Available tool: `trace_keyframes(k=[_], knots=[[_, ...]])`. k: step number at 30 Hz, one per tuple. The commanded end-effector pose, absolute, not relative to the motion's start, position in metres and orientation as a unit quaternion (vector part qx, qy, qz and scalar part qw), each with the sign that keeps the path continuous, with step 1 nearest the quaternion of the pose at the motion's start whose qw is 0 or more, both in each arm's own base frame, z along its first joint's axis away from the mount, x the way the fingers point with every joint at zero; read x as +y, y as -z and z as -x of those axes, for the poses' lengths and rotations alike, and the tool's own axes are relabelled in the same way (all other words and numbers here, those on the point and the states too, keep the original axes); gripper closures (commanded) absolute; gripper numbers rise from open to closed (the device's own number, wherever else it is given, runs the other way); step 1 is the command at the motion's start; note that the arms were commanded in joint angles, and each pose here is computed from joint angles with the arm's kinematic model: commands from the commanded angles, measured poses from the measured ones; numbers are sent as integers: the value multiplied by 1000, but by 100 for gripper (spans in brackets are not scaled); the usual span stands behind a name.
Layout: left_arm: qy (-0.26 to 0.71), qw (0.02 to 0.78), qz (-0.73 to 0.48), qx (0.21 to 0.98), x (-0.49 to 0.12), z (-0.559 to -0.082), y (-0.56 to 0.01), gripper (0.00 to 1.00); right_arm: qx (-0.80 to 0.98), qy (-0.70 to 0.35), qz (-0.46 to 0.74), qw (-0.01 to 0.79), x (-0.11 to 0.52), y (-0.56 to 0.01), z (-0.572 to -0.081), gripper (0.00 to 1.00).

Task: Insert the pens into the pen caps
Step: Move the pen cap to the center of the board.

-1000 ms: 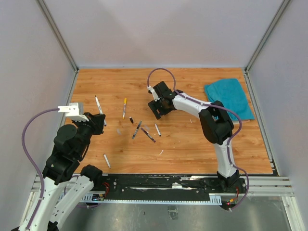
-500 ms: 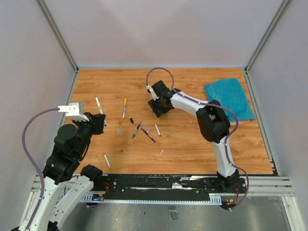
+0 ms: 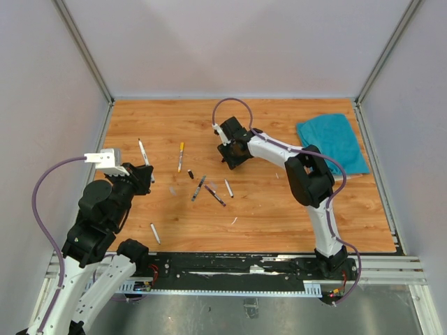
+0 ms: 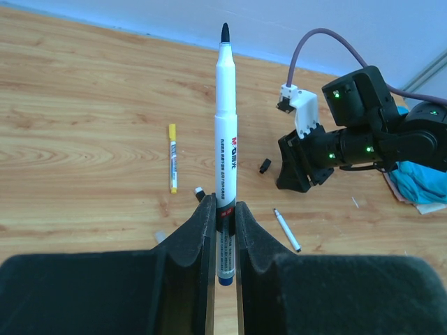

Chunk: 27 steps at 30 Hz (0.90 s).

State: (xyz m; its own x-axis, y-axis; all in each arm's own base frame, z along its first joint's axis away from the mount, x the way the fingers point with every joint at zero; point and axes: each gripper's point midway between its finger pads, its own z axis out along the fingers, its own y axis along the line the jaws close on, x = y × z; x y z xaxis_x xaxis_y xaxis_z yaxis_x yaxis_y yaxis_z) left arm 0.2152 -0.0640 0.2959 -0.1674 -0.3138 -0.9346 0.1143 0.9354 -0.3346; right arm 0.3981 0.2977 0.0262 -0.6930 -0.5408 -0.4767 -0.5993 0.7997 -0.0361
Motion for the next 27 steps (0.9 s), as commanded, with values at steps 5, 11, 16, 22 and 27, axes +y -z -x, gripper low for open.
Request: trace_keyframes(k=[5, 11, 16, 22, 27], knots=[[165, 647, 63, 742, -65, -217, -298, 100, 915, -47, 288, 278, 275, -69, -391, 58], [165, 647, 64, 742, -65, -217, -298, 99, 920, -67, 261, 285, 254, -82, -354, 58], [166, 646, 61, 743, -66, -217, -298, 99, 928, -71, 248, 268, 234, -72, -299, 58], [168, 646, 61, 742, -66, -217, -298, 99, 938, -67, 253, 227, 222, -43, -217, 58], [170, 643, 58, 744, -68, -218, -297, 100, 942, -55, 259, 204, 218, -30, -170, 57]])
